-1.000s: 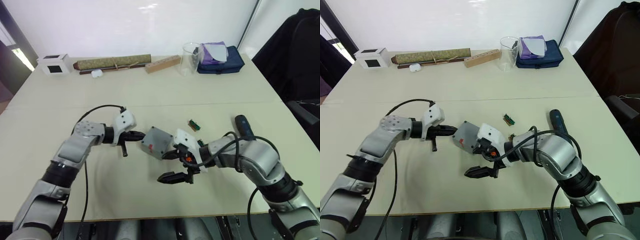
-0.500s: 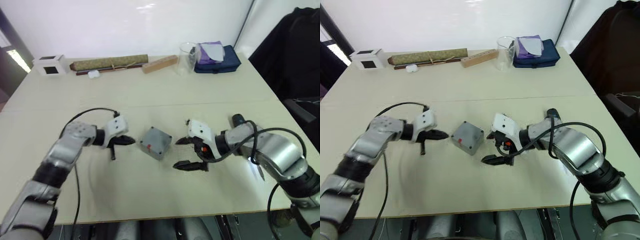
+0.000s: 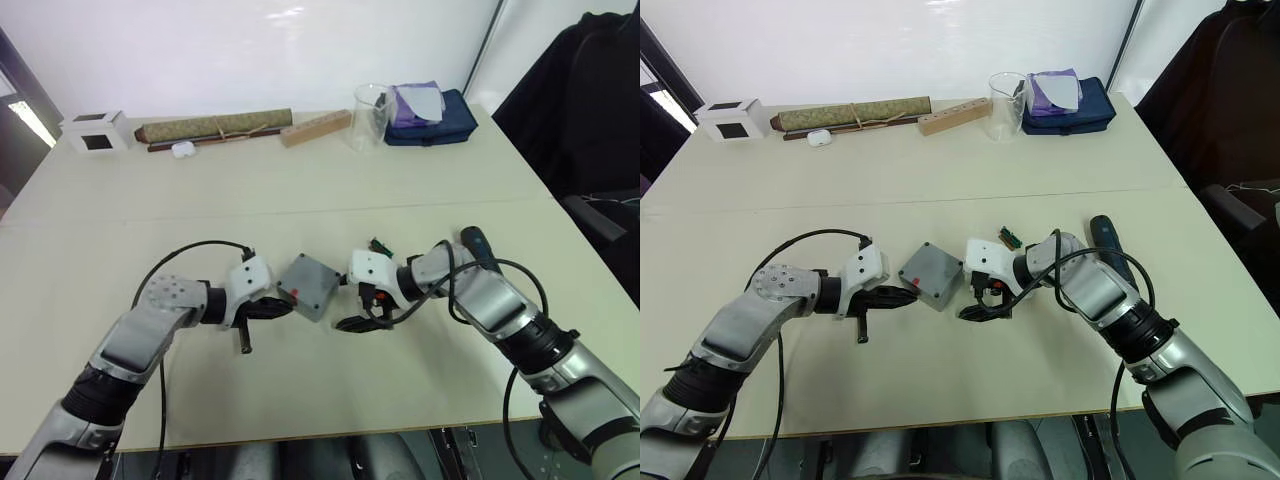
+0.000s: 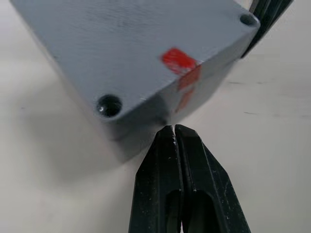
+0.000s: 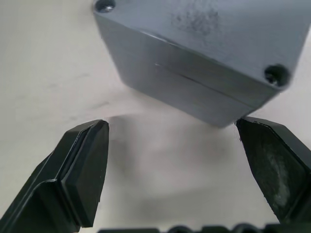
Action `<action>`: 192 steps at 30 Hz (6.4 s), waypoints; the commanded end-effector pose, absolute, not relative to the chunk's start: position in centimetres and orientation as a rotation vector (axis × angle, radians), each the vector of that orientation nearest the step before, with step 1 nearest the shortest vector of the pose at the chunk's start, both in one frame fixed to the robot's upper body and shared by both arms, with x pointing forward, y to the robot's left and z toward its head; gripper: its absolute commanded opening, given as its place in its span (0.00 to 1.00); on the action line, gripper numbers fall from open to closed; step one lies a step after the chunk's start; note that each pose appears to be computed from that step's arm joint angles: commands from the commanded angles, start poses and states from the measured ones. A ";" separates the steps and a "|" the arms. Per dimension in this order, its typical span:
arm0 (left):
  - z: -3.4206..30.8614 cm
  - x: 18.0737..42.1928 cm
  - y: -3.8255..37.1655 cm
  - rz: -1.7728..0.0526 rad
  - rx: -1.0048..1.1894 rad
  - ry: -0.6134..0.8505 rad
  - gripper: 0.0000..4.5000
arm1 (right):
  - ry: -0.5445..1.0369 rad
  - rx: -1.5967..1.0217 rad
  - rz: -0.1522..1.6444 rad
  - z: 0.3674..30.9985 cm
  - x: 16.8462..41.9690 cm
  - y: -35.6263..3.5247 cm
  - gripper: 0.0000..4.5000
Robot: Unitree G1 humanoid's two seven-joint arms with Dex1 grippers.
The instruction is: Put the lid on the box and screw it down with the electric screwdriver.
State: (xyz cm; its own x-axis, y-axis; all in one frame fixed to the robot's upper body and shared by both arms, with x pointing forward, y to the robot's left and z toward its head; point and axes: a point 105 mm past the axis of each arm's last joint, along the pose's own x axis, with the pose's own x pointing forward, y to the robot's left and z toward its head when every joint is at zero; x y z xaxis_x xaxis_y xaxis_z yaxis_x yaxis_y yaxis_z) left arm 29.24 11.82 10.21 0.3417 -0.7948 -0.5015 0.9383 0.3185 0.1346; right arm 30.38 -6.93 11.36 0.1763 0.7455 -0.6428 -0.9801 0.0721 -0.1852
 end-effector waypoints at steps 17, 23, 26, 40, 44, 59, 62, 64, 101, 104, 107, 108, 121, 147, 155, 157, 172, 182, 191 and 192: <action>13.7 30.6 13.0 -1.177 0.460 0.299 0.00 | 0.341 -0.543 1.287 14.3 27.8 -7.4 0.99; 18.8 30.7 14.4 -1.184 0.357 0.205 0.00 | 0.212 -0.420 1.066 18.9 28.0 -11.1 0.99; 20.6 29.7 13.0 -1.268 0.312 0.161 0.00 | 0.203 -0.367 0.935 18.9 28.1 -13.3 0.99; 19.3 28.9 10.3 -1.389 0.339 0.211 0.00 | 0.255 -0.276 0.678 12.6 30.3 -16.0 0.55; 19.2 29.1 10.7 -1.375 0.341 0.219 0.00 | 0.250 -0.269 0.676 12.3 30.8 -15.8 0.55; 18.5 28.8 10.9 -1.337 0.322 0.226 0.00 | 0.233 -0.278 0.673 12.1 31.8 -15.6 0.13; 18.5 29.0 11.1 -1.329 0.318 0.229 0.00 | 0.235 -0.281 0.679 12.0 31.8 -15.4 0.01; 18.4 29.1 11.3 -1.322 0.319 0.232 0.00 | 0.236 -0.281 0.682 12.0 31.8 -15.3 0.01; 17.8 29.8 11.3 -1.294 0.318 0.231 0.00 | 0.227 -0.259 0.701 12.5 32.0 -14.7 0.47; 17.8 29.7 11.3 -1.291 0.317 0.234 0.00 | 0.227 -0.252 0.706 12.4 32.3 -14.3 0.47; 17.8 29.7 11.3 -1.289 0.319 0.235 0.00 | 0.228 -0.259 0.702 12.4 32.6 -14.3 0.36; 17.8 29.7 11.3 -1.288 0.318 0.235 0.00 | 0.226 -0.269 0.702 12.3 32.6 -14.3 0.33; 17.9 29.9 11.4 -1.280 0.323 0.237 0.00 | 0.216 -0.282 0.722 12.7 32.2 -14.1 0.01; 17.3 28.9 15.1 -1.191 0.222 0.302 0.00 | 0.031 -0.231 0.977 17.6 30.7 -6.3 0.01; 17.3 28.9 15.0 -1.171 0.212 0.293 0.00 | 0.050 -0.245 1.009 16.7 30.9 -5.5 0.01; 17.3 28.9 15.0 -1.167 0.213 0.292 0.00 | 0.058 -0.248 1.011 16.5 31.0 -5.5 0.01; 17.0 29.1 14.6 -1.171 0.218 0.294 0.00 | 0.028 -0.229 1.023 17.3 30.8 -5.2 0.01; 16.9 29.4 14.8 -1.173 0.220 0.293 0.00 | 0.066 -0.228 1.017 16.3 31.0 -5.2 0.01; 16.6 29.3 14.8 -1.168 0.223 0.293 0.00 | 0.081 -0.231 1.022 16.0 30.9 -5.3 0.01; 16.6 29.3 14.8 -1.168 0.223 0.292 0.00 | 0.082 -0.234 1.019 15.9 30.9 -5.3 0.01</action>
